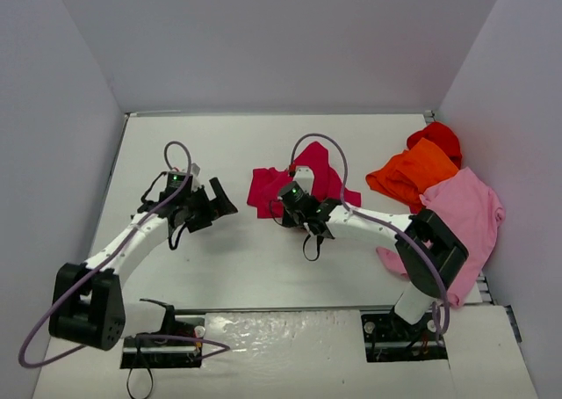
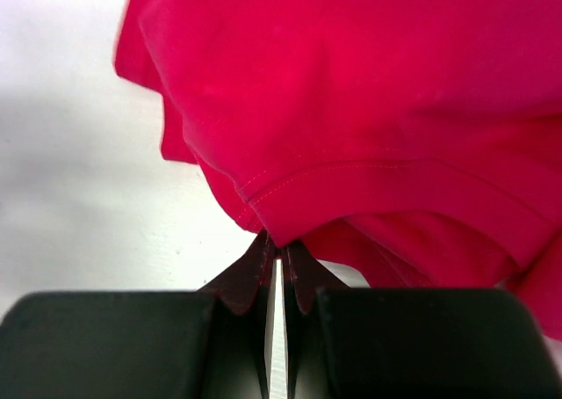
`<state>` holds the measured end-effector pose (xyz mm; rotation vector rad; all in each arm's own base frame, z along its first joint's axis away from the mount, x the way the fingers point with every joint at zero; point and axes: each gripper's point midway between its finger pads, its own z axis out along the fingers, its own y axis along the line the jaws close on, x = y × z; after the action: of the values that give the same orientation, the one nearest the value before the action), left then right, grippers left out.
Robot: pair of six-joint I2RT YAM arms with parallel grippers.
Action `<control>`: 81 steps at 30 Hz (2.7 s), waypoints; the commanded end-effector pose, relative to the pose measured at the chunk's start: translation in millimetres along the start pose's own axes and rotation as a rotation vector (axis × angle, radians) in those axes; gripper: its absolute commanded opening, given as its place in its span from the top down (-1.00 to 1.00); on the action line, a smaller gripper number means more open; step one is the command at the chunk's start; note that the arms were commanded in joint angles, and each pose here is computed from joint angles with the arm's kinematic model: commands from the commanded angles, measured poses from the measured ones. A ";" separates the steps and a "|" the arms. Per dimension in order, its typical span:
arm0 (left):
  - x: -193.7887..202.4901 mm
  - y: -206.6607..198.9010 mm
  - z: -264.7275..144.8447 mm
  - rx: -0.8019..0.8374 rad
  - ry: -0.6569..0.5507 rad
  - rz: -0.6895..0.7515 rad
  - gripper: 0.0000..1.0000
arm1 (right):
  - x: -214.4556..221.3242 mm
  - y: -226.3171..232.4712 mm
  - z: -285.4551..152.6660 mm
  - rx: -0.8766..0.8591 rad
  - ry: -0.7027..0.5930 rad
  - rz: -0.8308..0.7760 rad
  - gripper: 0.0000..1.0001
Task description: Fold and stack the t-shirts
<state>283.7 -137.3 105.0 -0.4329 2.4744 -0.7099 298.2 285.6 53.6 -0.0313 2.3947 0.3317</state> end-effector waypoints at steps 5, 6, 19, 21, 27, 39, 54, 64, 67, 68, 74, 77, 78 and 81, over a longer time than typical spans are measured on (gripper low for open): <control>-26.4 -71.7 60.7 0.147 0.009 0.122 -0.94 | -55.8 -4.9 -37.4 0.021 -0.161 0.040 1.00; -27.0 -80.0 65.8 0.162 0.010 0.138 -0.94 | -57.9 -6.3 -39.4 0.025 -0.166 0.042 1.00; -44.7 -79.7 98.1 0.044 -0.025 0.222 0.07 | -78.2 -27.6 -65.4 0.076 -0.228 0.061 1.00; -47.8 -72.6 99.4 -0.012 -0.027 0.236 0.03 | -81.4 -33.4 -68.6 0.090 -0.236 0.067 1.00; -50.1 -63.5 106.0 -0.072 -0.017 0.253 -0.94 | -98.2 -43.3 -84.1 0.106 -0.286 0.080 1.00; -40.2 -62.0 116.9 -0.055 0.006 0.224 -0.94 | -215.7 -19.3 -157.6 0.050 -0.532 0.048 1.00; -33.6 -71.9 126.5 -0.004 0.025 0.222 -0.83 | -334.1 11.4 -238.1 0.013 -0.773 -0.009 1.00; -33.0 -81.8 132.7 0.039 0.019 0.205 -0.83 | -386.6 -7.0 -346.4 0.064 -0.993 -0.003 1.00; -32.0 -87.7 136.2 0.067 0.019 0.193 -0.84 | -406.3 -4.2 -402.1 -0.012 -1.112 0.018 1.00; -30.7 -88.6 136.8 0.075 0.025 0.192 -0.84 | -410.8 -1.5 -415.5 -0.040 -1.147 0.019 1.00; -32.1 -102.0 139.0 0.134 0.017 0.188 -0.86 | -429.1 -3.0 -524.3 -0.191 -1.400 0.037 1.00; -31.6 -107.7 139.2 0.159 0.019 0.188 -0.93 | -427.5 -12.5 -546.6 -0.190 -1.455 0.053 1.00; -31.9 -111.6 138.8 0.177 0.020 0.189 -0.94 | -426.3 -14.7 -549.3 -0.186 -1.463 0.055 1.00; -32.6 -119.4 137.4 0.213 0.022 0.190 -0.94 | -428.0 -25.2 -545.0 -0.116 -1.452 0.078 1.00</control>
<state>392.7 -253.9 53.7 -0.1522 2.4920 -0.7727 291.8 131.1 676.1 0.0961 1.1049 0.3498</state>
